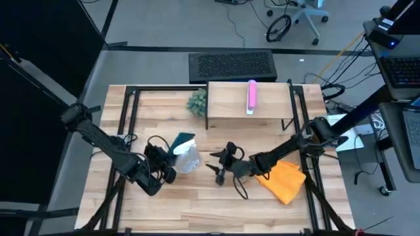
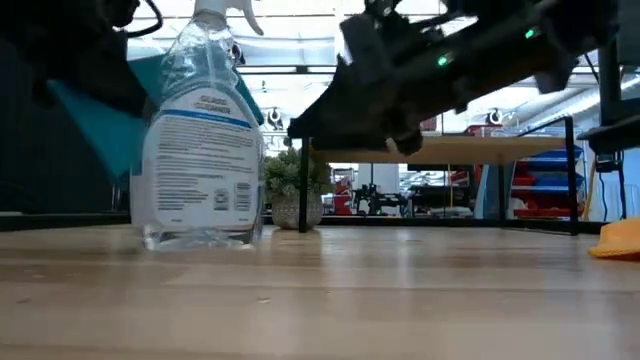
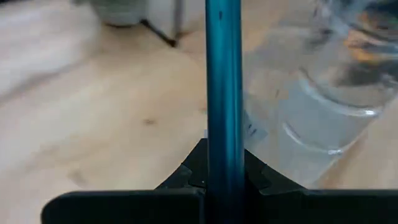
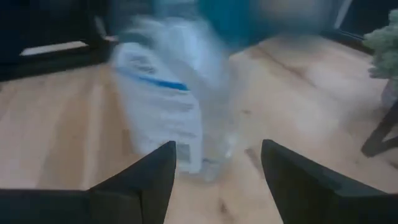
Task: Apply microfiber cloth
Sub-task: Spray the tablet with the bottle cleaner
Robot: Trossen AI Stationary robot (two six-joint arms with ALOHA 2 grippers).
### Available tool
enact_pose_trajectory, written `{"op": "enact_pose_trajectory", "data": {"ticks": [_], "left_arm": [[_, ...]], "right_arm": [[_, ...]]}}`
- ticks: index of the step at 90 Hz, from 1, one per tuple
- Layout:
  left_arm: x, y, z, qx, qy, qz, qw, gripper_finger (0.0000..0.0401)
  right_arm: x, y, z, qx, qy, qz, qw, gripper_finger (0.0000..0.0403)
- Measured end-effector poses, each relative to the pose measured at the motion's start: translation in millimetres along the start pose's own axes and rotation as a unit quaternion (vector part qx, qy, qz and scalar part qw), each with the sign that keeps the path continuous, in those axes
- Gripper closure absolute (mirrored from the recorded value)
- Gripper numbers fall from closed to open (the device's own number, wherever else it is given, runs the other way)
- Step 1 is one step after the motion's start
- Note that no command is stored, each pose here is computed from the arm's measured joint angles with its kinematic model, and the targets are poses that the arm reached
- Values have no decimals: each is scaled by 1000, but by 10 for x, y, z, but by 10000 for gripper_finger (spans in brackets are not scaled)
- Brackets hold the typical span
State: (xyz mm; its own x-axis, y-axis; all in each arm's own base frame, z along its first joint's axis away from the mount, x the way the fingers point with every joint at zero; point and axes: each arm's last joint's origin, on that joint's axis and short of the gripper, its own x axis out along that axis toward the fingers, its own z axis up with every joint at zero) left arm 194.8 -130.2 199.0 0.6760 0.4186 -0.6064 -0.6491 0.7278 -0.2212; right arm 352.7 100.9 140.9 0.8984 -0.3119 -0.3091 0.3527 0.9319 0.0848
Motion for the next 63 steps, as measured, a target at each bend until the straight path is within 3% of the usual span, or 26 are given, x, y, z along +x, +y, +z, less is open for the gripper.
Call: {"op": "enact_pose_trajectory", "data": {"ticks": [23, 34, 52, 63], "left_arm": [[146, -324, -81, -33, -11, -82, 996, 393], [226, -333, -172, -22, 4, -70, 997, 393], [201, -345, -189, -25, 11, -79, 997, 393], [172, -373, -163, -17, 10, -83, 996, 393]], "right_arm": [[16, -8, 21, -18, -2, 18, 1000, 188], [-31, -39, 49, -41, 25, 12, 999, 188], [-456, -54, 241, -105, 108, 15, 988, 188], [-812, 25, 438, -110, 117, 81, 984, 188]]}}
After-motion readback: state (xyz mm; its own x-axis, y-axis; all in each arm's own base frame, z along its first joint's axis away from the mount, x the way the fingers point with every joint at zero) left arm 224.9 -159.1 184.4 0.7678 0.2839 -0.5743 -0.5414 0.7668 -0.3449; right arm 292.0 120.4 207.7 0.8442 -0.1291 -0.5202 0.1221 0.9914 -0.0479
